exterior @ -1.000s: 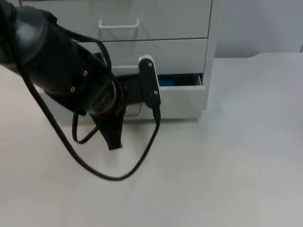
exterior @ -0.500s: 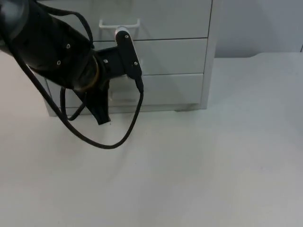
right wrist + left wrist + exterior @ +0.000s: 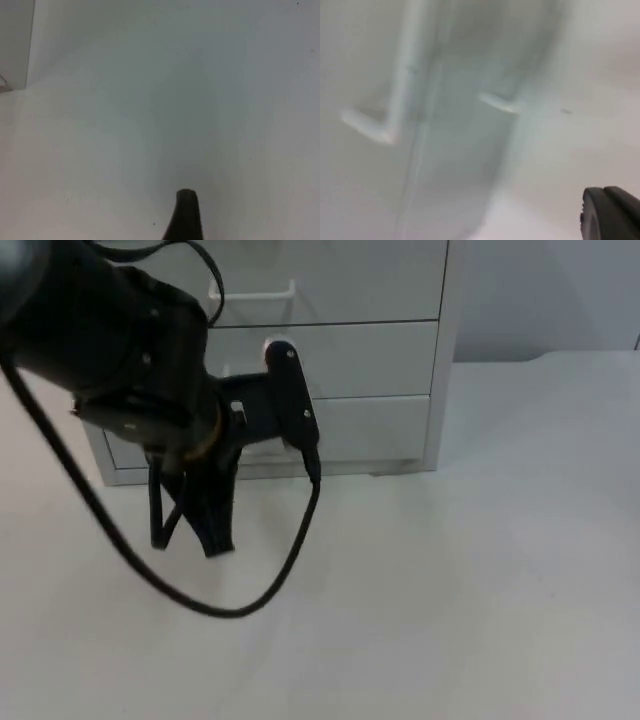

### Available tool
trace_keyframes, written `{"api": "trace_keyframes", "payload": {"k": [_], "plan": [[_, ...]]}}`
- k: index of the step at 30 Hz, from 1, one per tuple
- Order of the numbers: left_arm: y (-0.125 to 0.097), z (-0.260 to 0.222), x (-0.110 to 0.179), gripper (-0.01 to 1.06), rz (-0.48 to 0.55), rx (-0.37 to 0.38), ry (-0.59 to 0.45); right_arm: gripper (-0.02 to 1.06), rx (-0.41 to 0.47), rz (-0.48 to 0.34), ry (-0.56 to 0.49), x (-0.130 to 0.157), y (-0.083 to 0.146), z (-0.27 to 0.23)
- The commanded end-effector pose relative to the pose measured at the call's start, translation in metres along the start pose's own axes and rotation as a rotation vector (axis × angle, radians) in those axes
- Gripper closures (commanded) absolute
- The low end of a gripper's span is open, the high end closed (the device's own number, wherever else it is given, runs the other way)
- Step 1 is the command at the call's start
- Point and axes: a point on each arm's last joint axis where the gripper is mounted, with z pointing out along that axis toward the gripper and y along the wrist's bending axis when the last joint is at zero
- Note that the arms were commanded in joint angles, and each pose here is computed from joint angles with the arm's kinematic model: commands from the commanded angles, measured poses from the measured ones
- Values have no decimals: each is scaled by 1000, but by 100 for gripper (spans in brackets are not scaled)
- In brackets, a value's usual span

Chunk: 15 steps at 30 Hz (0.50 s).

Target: Open the drawer with the left hand, place the block into the drawer with the right hand, then close the drawer with the left hand.

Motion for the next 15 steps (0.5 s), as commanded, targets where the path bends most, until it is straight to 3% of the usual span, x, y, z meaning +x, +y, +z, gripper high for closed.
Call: {"api": "trace_keyframes", "payload": {"k": [1, 2, 6, 15], "plan": [[-10, -34, 5, 105, -106, 56, -21, 40, 5, -11, -11, 0, -1, -1], [-10, -34, 5, 105, -106, 56, -21, 40, 5, -11, -11, 0, -1, -1], [-14, -76, 11, 105, -266, 144, -82, 40, 4, -9, -11, 0, -1, -1], [-4, -137, 18, 105, -378, 275, -217, 40, 3, -8, -11, 0, -1, -1]]}}
